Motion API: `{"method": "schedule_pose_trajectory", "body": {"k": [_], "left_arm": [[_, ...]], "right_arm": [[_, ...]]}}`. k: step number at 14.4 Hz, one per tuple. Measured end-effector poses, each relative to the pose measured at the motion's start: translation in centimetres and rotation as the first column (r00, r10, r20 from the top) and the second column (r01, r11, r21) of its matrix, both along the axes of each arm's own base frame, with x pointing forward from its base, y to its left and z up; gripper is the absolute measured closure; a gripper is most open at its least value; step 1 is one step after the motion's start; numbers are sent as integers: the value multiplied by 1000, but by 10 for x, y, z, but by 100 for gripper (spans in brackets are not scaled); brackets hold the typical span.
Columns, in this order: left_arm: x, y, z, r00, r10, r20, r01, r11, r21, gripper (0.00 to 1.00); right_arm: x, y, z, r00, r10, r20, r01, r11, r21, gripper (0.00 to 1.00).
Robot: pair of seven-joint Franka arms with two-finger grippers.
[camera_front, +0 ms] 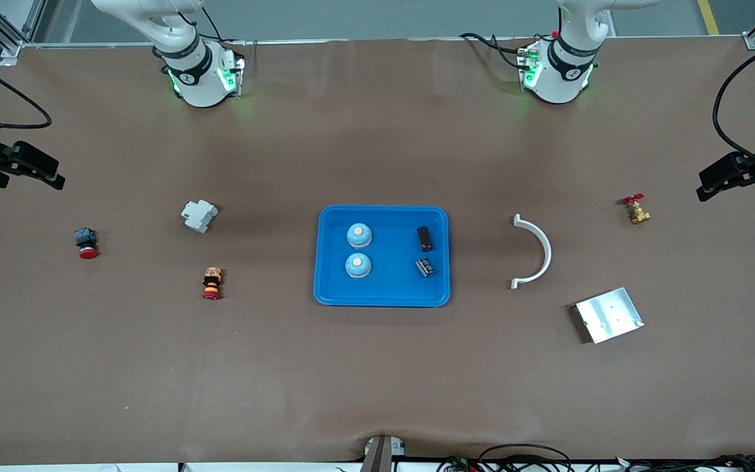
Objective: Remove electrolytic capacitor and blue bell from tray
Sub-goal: 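Reach both grippers from rest toward the blue tray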
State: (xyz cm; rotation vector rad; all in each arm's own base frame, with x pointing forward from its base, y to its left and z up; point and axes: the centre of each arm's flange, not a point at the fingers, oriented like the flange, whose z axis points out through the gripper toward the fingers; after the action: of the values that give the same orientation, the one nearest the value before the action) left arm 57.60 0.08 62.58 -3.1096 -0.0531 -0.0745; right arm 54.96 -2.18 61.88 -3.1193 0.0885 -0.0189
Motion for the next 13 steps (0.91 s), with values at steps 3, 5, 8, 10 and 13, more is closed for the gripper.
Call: {"method": "schedule_pose_trajectory", "body": {"k": [3,5,8,10,13], "left_arm": [[0,-1,0,1000,-1,0,1,1000,0,0],[0,-3,0,1000,-2,0,2,1000,0,0],[0,-6,0,999,50,2,-50,999,-3,0],[0,-10,0,998,65,2,-65,998,-5,0],[-1,-31,0,998,70,3,-70,997,-9,0]], "right_arm": [[0,0,0,1000,0,0,0,1000,0,0],[0,0,0,1000,0,1,0,1000,0,0],[0,0,-1,1000,1,1,-1,1000,0,0],[0,2,-1,1000,3,1,-3,1000,0,0],[0,2,-1,1000,4,1,-4,1000,0,0]]}}
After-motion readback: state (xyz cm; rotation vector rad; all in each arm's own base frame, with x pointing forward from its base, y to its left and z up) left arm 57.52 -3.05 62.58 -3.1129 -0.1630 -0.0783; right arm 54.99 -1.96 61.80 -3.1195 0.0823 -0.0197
